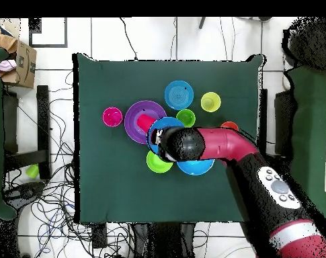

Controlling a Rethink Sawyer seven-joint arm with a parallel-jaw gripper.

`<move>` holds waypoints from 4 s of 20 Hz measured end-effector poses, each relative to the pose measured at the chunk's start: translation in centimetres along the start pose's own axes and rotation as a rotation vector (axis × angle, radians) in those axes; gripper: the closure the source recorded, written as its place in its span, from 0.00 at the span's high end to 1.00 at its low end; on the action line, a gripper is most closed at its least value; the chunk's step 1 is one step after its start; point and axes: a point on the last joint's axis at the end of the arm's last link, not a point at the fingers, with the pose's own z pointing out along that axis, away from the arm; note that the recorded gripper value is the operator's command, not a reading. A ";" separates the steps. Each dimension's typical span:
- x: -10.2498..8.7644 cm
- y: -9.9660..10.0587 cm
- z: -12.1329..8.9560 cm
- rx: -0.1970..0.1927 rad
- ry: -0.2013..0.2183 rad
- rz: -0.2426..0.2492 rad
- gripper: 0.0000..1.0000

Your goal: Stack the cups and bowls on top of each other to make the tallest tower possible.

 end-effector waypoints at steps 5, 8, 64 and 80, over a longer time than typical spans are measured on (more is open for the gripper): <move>1.2 3.7 1.4 0.025 -0.005 -0.064 1.00; 2.3 6.1 2.3 0.045 0.000 -0.109 1.00; 3.8 6.4 7.7 0.098 -0.072 0.048 1.00; 2.0 12.8 1.0 0.094 -0.011 0.056 1.00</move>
